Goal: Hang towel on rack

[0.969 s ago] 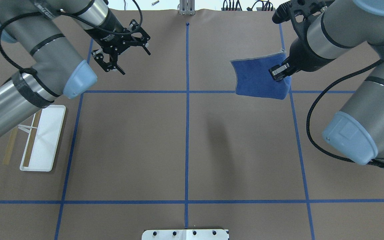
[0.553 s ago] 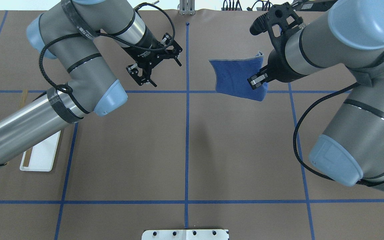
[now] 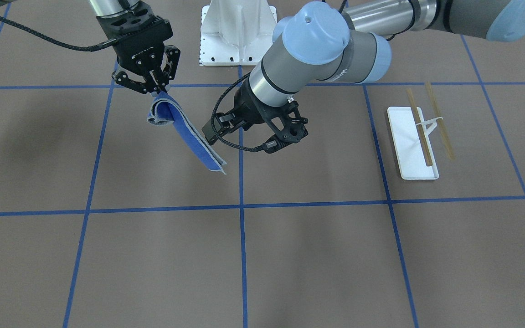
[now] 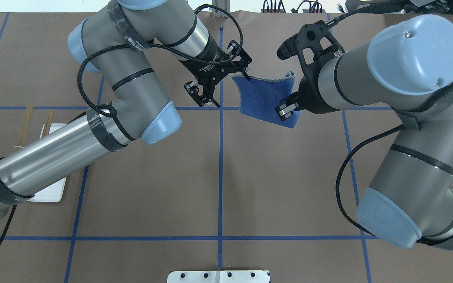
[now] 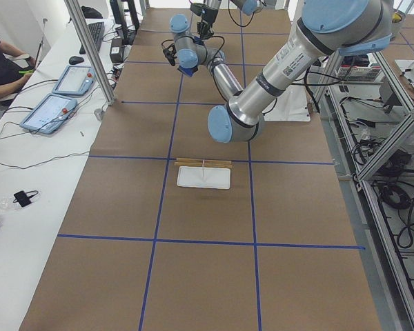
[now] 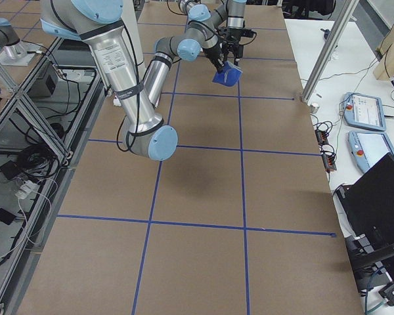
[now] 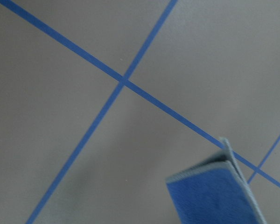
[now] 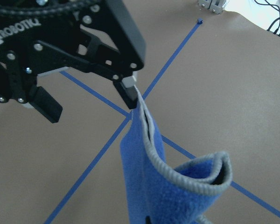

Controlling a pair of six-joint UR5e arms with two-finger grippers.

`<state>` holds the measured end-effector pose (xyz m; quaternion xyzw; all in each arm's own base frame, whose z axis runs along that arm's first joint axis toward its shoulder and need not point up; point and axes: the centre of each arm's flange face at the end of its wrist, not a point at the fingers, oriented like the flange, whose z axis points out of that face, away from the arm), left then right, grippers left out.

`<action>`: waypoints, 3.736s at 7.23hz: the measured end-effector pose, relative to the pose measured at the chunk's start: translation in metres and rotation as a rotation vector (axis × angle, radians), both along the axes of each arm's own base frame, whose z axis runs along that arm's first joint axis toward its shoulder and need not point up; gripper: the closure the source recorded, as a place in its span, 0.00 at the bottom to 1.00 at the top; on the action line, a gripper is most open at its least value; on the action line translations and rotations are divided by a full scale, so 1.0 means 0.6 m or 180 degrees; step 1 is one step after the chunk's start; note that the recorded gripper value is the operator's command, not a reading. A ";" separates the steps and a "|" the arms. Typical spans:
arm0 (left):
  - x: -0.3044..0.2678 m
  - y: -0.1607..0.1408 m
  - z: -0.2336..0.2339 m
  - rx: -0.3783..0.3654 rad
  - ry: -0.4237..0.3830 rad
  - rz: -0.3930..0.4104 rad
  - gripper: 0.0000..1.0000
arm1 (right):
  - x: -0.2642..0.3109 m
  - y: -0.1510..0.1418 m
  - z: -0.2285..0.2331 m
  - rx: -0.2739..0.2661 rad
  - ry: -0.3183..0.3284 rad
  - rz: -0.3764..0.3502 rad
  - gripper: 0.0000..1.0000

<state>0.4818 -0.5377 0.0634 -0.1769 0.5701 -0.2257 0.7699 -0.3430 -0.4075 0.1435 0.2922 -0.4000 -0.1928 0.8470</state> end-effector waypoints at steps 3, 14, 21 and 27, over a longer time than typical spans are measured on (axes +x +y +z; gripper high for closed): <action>-0.001 -0.013 -0.009 0.0017 0.0040 -0.0082 0.03 | -0.012 0.029 -0.004 0.0084 0.0001 0.0024 1.00; 0.002 -0.023 0.001 0.0140 0.0116 -0.0188 1.00 | -0.002 0.073 -0.026 0.0142 -0.0139 -0.0012 1.00; -0.208 -0.070 0.063 0.0181 0.0199 -0.0419 1.00 | 0.088 0.040 0.072 -0.0444 -0.0001 0.0083 0.00; -0.522 -0.013 0.332 0.0429 0.0135 -0.0288 1.00 | 0.254 -0.204 0.313 -0.1561 0.0305 0.0059 0.00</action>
